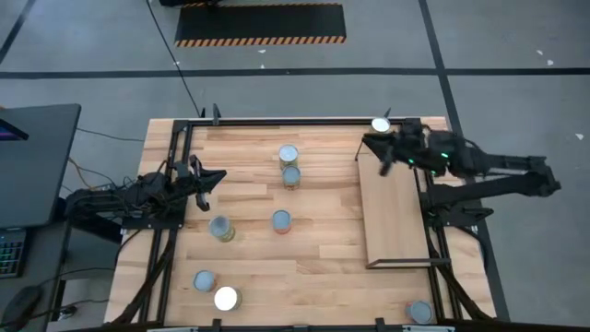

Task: Pick and place cans onto a shelf
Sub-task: Put the top large canned oranges on the shelf

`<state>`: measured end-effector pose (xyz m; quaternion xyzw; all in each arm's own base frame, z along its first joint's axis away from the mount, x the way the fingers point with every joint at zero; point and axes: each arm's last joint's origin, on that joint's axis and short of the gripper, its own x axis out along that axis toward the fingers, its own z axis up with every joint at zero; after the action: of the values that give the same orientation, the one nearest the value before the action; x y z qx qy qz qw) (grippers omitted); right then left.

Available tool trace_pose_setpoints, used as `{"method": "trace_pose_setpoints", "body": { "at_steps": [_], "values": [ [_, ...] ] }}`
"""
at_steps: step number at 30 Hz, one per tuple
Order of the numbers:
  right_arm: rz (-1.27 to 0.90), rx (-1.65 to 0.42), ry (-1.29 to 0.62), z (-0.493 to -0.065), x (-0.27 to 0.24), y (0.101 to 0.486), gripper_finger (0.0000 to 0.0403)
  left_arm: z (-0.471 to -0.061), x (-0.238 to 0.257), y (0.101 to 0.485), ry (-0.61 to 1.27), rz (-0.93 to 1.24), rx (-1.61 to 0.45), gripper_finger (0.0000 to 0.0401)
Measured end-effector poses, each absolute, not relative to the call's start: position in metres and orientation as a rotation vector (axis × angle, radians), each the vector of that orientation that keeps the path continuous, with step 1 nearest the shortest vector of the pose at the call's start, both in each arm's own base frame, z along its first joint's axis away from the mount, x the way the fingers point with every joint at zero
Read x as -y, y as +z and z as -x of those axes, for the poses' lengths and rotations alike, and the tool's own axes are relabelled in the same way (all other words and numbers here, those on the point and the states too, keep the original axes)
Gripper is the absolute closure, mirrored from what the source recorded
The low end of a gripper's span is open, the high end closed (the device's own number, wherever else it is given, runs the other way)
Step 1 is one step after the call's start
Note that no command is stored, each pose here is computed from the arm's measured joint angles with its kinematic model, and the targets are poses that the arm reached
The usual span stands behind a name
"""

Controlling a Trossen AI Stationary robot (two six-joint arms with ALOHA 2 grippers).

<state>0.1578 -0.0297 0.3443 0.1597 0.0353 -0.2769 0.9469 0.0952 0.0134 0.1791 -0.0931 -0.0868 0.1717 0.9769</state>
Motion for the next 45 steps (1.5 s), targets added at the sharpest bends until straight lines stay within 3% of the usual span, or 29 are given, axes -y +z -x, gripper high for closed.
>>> {"method": "trace_pose_setpoints", "body": {
  "at_steps": [3,9,18,25,34,45],
  "values": [
    [-0.332,-0.177,-0.664,-0.178,0.045,0.360,0.0258,-0.095,-0.013,0.179,0.346,0.188,0.175,0.0378],
    [-0.402,-0.201,-0.776,-0.205,0.087,0.392,0.0151,-0.095,-0.013,0.179,0.346,0.187,0.175,0.0378],
    [-0.509,-0.368,-0.986,-0.213,0.157,0.417,0.0016,-0.095,-0.013,0.179,0.346,0.187,0.175,0.0378],
    [-0.681,-0.664,-1.236,-0.197,0.222,0.387,0.0009,-0.095,-0.013,0.179,0.346,0.188,0.175,0.0378],
    [-0.924,-0.922,-1.294,-0.179,0.274,0.322,0.0009,-0.095,-0.013,0.179,0.346,0.187,0.175,0.0378],
    [-1.153,-1.064,-1.307,-0.161,0.298,0.266,0.0008,-0.095,-0.013,0.179,0.346,0.188,0.175,0.0378]
  ]
}}
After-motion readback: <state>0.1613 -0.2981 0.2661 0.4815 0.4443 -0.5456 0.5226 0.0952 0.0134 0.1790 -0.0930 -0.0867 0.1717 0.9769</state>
